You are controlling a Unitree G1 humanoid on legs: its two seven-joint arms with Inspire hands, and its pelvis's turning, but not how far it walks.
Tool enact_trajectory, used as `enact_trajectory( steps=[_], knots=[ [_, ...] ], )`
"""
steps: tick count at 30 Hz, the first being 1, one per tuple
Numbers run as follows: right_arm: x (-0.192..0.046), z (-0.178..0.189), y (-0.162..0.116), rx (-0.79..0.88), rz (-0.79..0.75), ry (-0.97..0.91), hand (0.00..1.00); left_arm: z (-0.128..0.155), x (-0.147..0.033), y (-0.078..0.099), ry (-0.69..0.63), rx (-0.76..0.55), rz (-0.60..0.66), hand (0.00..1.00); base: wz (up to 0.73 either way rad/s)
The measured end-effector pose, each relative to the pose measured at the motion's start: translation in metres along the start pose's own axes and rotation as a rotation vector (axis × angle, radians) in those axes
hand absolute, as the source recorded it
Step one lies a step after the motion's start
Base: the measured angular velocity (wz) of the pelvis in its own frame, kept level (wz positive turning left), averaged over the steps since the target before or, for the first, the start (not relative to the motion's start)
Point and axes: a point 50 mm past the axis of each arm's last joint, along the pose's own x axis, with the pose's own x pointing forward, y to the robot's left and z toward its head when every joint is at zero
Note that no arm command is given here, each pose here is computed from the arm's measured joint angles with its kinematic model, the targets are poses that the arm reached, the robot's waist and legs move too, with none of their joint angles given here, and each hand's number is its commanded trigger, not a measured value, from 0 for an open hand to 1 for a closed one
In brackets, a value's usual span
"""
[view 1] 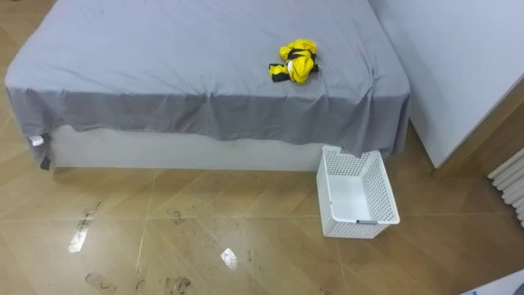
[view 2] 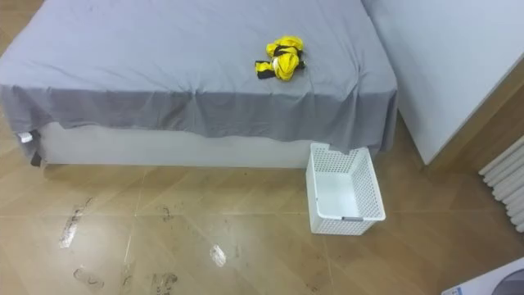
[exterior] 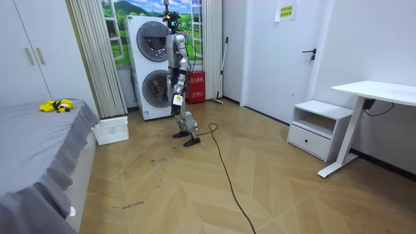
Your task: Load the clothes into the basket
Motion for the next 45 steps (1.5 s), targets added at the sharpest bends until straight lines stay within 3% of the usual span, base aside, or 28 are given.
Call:
enact_trajectory(
  steps=[12, 25, 33, 37, 45],
  knots=[
    [-0.001, -0.004, 0.000, 0.098, -0.001, -0.004, 0.00, 0.000, 0.000, 0.001, 0.011, -0.003, 0.003, 0.00, 0.00],
    [0.000, -0.003, 0.000, 0.106, -0.003, -0.010, 0.00, -0.005, 0.000, 0.005, 0.057, -0.207, 0.006, 0.00, -0.06],
    [-0.003, 0.004, -0.012, 0.105, -0.055, -0.029, 0.00, 0.015, 0.001, -0.002, -0.035, -0.405, -0.040, 0.00, -0.08],
    [-0.004, -0.002, -0.012, 0.060, -0.057, 0.006, 0.00, 0.008, -0.001, 0.001, -0.041, -0.480, -0.021, 0.00, -0.52],
    [-0.004, 0.004, -0.011, 0.120, -0.039, -0.066, 0.00, 0.003, -0.003, 0.003, -0.047, -0.446, -0.047, 0.00, -0.11]
  ],
)
